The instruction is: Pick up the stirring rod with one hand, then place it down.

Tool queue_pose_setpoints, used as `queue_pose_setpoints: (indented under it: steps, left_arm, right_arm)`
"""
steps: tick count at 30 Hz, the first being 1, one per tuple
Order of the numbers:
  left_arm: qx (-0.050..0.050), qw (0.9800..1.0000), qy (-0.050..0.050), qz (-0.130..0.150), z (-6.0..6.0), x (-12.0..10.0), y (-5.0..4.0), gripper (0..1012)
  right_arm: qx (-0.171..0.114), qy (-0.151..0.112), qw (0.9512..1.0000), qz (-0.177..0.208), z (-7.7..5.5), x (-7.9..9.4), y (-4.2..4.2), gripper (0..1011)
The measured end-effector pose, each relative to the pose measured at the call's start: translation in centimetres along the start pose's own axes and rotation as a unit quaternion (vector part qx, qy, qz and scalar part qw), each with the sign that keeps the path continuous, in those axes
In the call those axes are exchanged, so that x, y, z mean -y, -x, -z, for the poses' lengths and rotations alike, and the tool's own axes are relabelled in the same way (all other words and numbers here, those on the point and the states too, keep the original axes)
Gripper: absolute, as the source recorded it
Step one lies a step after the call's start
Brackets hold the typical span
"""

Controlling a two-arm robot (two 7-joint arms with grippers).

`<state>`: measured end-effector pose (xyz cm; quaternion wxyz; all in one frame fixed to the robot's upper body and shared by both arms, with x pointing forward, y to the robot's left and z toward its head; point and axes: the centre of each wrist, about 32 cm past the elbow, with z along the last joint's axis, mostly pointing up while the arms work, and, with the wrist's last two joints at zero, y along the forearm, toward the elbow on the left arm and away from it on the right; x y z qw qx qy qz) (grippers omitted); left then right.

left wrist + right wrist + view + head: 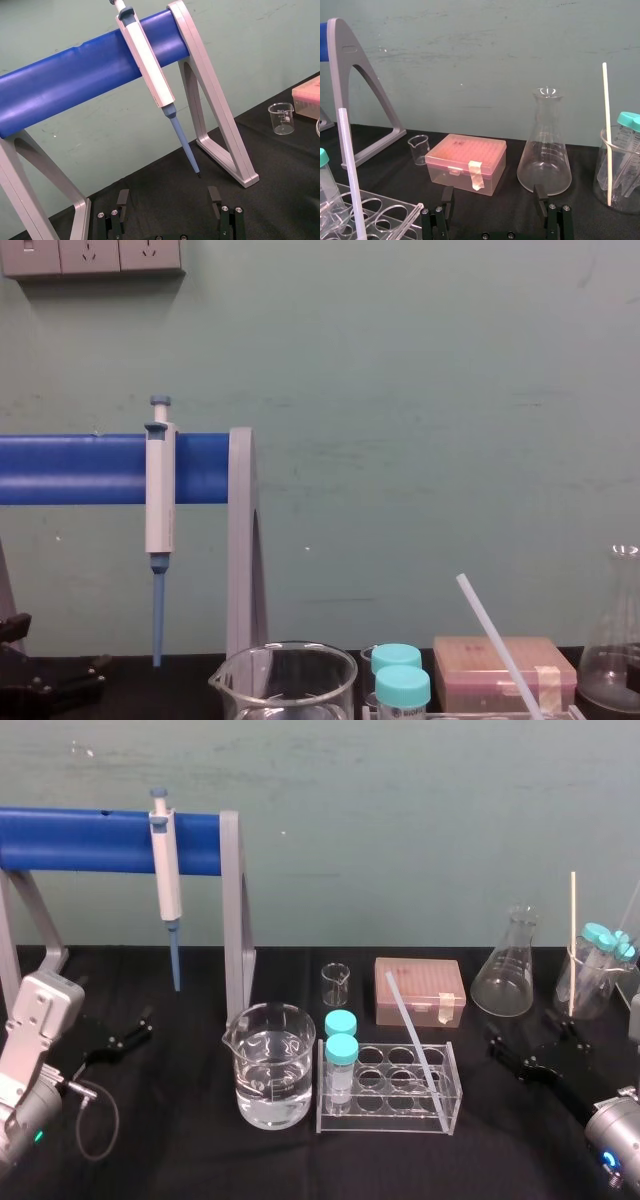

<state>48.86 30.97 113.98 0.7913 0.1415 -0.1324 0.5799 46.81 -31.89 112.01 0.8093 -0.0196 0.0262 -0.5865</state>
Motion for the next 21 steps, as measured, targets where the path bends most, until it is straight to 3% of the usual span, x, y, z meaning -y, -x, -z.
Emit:
queue_pose_setpoints:
  steps: [21]
  left_arm:
    - [0.000,1.0000,0.000,0.000,0.00,0.00,0.00,1000]
  right_arm:
    - [0.001,-0.004,1.0000,0.000,-0.13,-0.01,-0.01,1002]
